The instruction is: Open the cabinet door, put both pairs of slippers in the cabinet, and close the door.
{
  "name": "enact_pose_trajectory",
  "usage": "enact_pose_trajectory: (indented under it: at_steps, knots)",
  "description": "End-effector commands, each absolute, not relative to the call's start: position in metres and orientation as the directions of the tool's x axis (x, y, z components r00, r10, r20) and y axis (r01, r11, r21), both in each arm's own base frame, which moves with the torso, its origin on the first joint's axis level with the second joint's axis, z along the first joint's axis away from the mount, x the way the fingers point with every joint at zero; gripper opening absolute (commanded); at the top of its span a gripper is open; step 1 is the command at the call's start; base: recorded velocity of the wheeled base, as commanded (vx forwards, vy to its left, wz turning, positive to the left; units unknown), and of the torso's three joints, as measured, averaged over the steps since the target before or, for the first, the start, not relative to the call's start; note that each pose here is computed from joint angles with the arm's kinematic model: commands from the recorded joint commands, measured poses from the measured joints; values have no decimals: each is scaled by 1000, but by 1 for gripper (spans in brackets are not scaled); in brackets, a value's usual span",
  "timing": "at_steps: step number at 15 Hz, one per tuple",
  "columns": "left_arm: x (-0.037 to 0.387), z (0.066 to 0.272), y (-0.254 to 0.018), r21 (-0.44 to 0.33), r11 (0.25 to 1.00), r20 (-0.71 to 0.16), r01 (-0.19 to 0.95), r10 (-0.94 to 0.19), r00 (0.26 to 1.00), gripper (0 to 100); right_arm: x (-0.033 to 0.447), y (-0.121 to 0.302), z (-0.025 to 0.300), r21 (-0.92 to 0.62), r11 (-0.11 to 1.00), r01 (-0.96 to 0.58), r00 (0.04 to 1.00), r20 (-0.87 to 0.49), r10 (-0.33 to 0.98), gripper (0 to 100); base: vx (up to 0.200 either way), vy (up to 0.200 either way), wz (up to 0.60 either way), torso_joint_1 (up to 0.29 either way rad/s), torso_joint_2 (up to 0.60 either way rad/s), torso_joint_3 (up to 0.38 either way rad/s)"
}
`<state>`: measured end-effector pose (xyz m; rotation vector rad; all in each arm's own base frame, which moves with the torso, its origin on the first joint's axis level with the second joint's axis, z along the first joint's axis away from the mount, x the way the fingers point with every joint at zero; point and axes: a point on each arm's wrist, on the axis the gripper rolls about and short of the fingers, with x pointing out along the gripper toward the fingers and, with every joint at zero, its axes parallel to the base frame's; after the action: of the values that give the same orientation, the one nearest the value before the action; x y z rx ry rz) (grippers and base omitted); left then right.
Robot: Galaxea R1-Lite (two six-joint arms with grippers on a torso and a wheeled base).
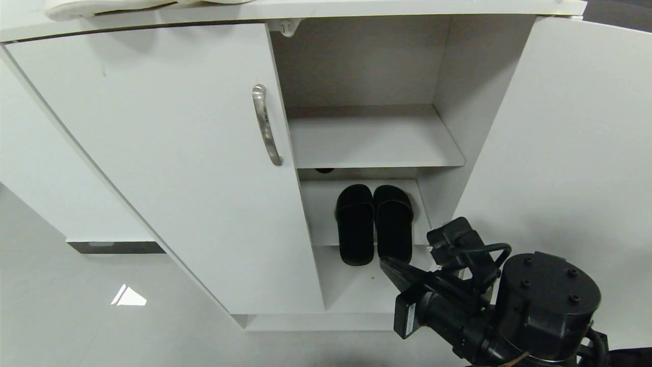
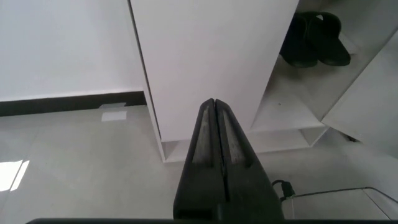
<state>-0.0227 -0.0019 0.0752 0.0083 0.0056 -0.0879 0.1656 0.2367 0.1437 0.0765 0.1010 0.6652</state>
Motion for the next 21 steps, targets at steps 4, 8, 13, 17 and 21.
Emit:
enact_pose_trajectory:
  at_steps: [4, 8, 13, 17, 21]
  knots:
    - [-23, 75, -2, 9, 996, -6, 87, -87, 996, 0, 162, 236, 147, 107, 778, -618, 778, -57, 626, 0, 0, 0, 0, 2, 1, 123]
    - [-23, 75, -2, 9, 996, -6, 87, -87, 996, 0, 157, 238, 146, 106, 765, -635, 764, -60, 642, 0, 0, 0, 0, 5, 1, 195]
    - [-23, 75, -2, 13, 996, -6, 86, -86, 996, 0, 153, 237, 142, 101, 759, -643, 756, -76, 651, 0, 0, 0, 0, 2, 2, 201]
    - [-23, 75, -2, 31, 995, -8, 95, -95, 995, 0, 148, 233, 140, 109, 703, -703, 700, -69, 710, 0, 0, 0, 0, 0, 2, 51]
    - [-23, 75, -2, 29, 995, -6, 97, -96, 995, 0, 143, 228, 138, 121, 645, -755, 644, -47, 763, 0, 0, 0, 0, 0, 0, 0]
